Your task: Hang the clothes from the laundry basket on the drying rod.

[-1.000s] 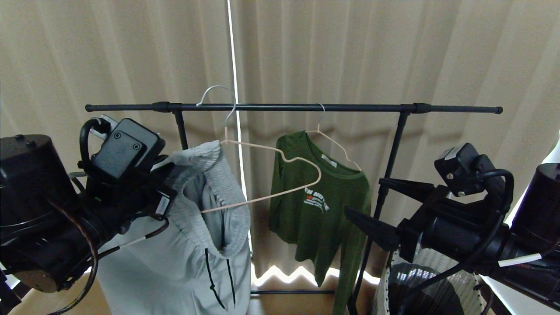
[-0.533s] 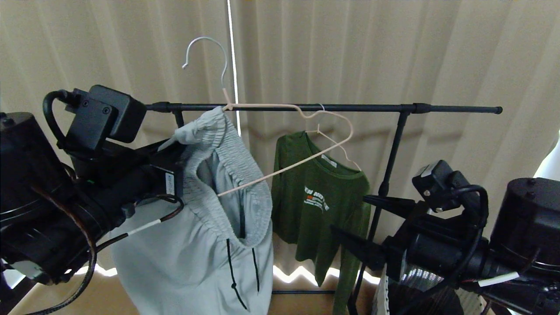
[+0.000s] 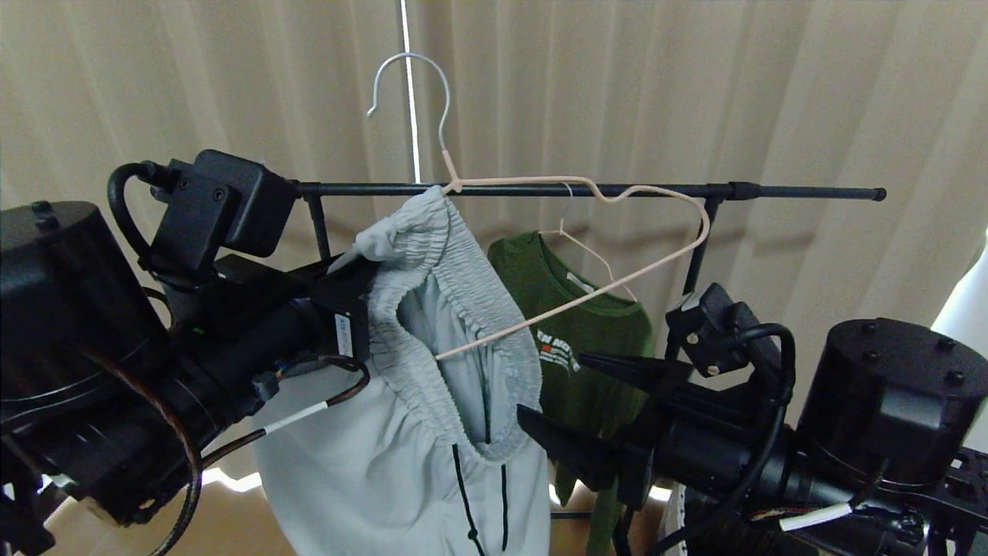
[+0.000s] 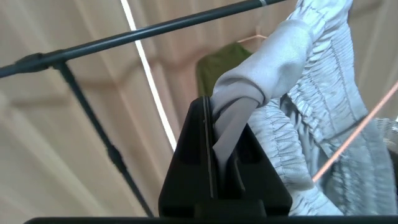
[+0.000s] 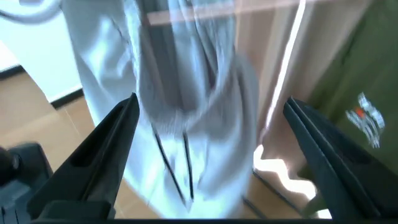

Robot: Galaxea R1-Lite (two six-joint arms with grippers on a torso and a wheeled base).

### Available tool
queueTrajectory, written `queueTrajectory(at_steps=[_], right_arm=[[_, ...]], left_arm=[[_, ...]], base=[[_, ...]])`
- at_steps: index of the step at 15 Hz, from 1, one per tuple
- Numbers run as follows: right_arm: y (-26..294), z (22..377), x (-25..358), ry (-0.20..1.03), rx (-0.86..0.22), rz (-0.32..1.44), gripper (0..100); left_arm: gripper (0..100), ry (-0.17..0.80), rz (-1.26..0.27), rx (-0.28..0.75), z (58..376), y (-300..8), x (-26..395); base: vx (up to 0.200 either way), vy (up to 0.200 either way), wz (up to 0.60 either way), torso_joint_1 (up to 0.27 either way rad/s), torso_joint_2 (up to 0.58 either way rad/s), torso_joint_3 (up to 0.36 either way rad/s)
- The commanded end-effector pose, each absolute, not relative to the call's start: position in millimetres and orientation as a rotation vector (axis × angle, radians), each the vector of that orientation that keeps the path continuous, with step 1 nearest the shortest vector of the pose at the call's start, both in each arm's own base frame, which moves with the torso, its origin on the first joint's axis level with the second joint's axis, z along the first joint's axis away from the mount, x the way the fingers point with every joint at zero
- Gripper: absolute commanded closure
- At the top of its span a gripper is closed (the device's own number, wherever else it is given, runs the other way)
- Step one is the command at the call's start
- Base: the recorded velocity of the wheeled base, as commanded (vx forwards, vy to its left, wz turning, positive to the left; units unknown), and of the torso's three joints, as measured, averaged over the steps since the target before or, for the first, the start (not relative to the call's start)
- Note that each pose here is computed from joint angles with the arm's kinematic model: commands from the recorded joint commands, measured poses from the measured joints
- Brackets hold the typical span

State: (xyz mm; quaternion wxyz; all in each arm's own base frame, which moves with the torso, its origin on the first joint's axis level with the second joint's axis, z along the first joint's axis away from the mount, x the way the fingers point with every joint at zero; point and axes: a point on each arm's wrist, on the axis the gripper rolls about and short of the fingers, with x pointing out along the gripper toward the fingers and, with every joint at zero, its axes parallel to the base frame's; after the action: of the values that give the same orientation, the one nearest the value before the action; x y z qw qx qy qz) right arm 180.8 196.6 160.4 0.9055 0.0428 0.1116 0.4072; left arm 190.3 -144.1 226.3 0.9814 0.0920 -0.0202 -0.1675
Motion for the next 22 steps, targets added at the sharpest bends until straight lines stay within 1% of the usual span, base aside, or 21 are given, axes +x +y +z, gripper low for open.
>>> queueTrajectory(at_steps=[1,6,11,12,16,19,22], right_arm=[[202,149,185,0.266,0.073,0.837,0],[201,137,201,0.280,0.071,0.790,0],[198,134,203,0.283,0.066,0.744,0],[197,135,202,0.279,0.068,0.743,100],[187,144,207,0.247,0.079,0.704,100],[168,151,220,0.211,0.082,0.626,100],[143,158,241,0.145,0.061,0.521,100]], left_arm=[[100,-0.045,-0.358,0.184,227,-148,187],[100,-0.062,-0.400,0.179,230,-153,177],[100,-0.075,-0.401,0.177,233,-152,175],[100,-0.076,-0.400,0.180,233,-152,176],[100,-0.061,-0.383,0.199,229,-149,179],[100,-0.063,-0.376,0.233,228,-148,180],[100,-0.055,-0.317,0.294,225,-137,189]], base=[[0.000,0.000,0.00,0.000,0.00,0.000],[0.000,0.000,0.00,0.000,0.00,0.000],[0.000,0.000,0.00,0.000,0.00,0.000],[0.000,0.000,0.00,0.000,0.00,0.000],[0.000,0.000,0.00,0.000,0.00,0.000],[0.000,0.000,0.00,0.000,0.00,0.000],[0.000,0.000,0.00,0.000,0.00,0.000]])
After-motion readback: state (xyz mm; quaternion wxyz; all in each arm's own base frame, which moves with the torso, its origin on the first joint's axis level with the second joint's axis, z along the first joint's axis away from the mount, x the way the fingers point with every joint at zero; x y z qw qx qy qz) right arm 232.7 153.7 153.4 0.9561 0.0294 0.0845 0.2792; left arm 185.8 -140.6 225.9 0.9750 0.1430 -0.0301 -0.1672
